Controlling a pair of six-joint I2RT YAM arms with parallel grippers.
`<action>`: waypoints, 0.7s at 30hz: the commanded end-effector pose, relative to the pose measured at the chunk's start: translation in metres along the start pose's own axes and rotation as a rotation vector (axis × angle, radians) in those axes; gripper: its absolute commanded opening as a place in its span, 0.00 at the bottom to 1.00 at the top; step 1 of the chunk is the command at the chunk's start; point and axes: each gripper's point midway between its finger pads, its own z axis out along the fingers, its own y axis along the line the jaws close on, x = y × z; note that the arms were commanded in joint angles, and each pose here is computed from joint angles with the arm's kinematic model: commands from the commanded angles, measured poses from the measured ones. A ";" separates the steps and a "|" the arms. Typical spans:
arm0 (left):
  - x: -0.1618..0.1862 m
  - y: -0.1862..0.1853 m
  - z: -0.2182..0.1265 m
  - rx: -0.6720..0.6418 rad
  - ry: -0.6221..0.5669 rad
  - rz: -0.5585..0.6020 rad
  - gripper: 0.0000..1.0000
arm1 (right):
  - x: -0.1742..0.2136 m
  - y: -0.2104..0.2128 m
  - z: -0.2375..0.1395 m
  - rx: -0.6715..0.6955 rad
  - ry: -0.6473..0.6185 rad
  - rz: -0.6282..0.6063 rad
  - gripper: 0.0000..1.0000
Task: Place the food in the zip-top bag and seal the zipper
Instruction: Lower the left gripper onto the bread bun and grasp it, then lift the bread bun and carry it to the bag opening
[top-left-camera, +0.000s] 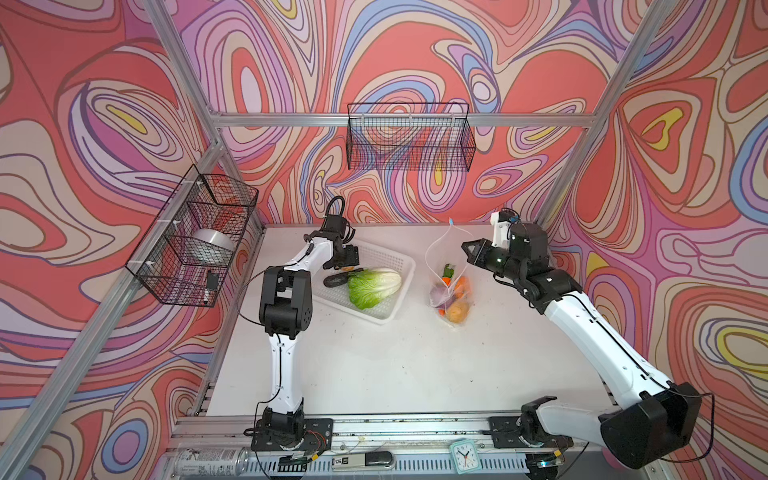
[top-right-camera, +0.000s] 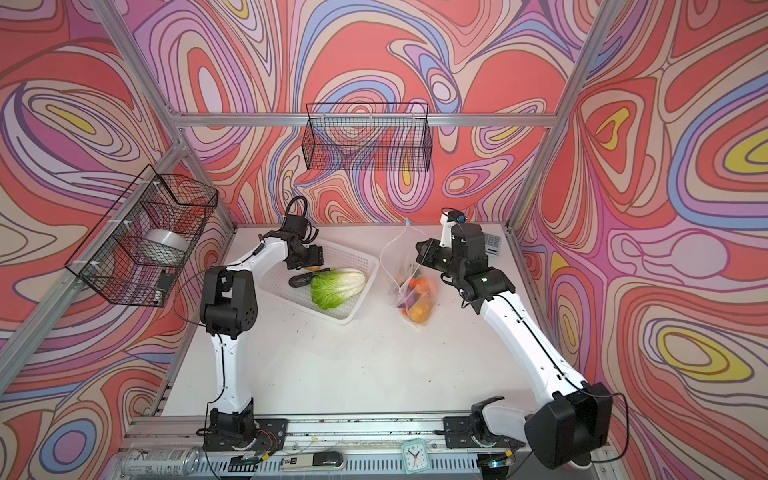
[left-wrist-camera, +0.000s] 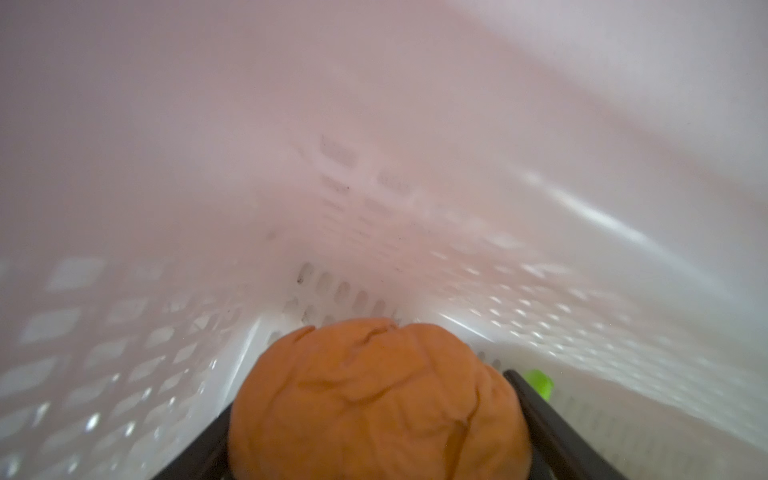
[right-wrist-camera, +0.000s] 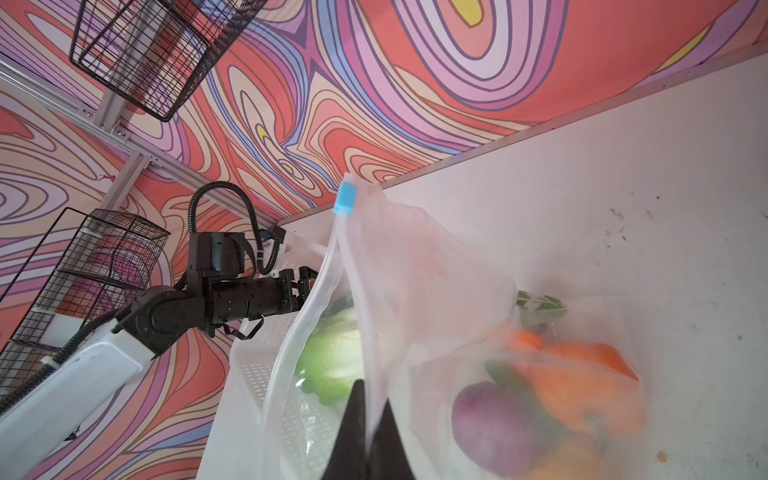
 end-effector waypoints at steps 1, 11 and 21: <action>-0.014 -0.009 -0.039 0.060 -0.063 -0.037 0.78 | -0.012 0.011 -0.002 -0.028 -0.034 -0.009 0.00; -0.025 -0.026 -0.093 0.166 -0.151 -0.065 0.78 | -0.011 0.012 -0.002 -0.035 -0.033 -0.010 0.00; -0.036 -0.082 -0.176 0.478 -0.275 -0.086 0.74 | -0.009 0.011 -0.003 -0.039 -0.033 -0.007 0.00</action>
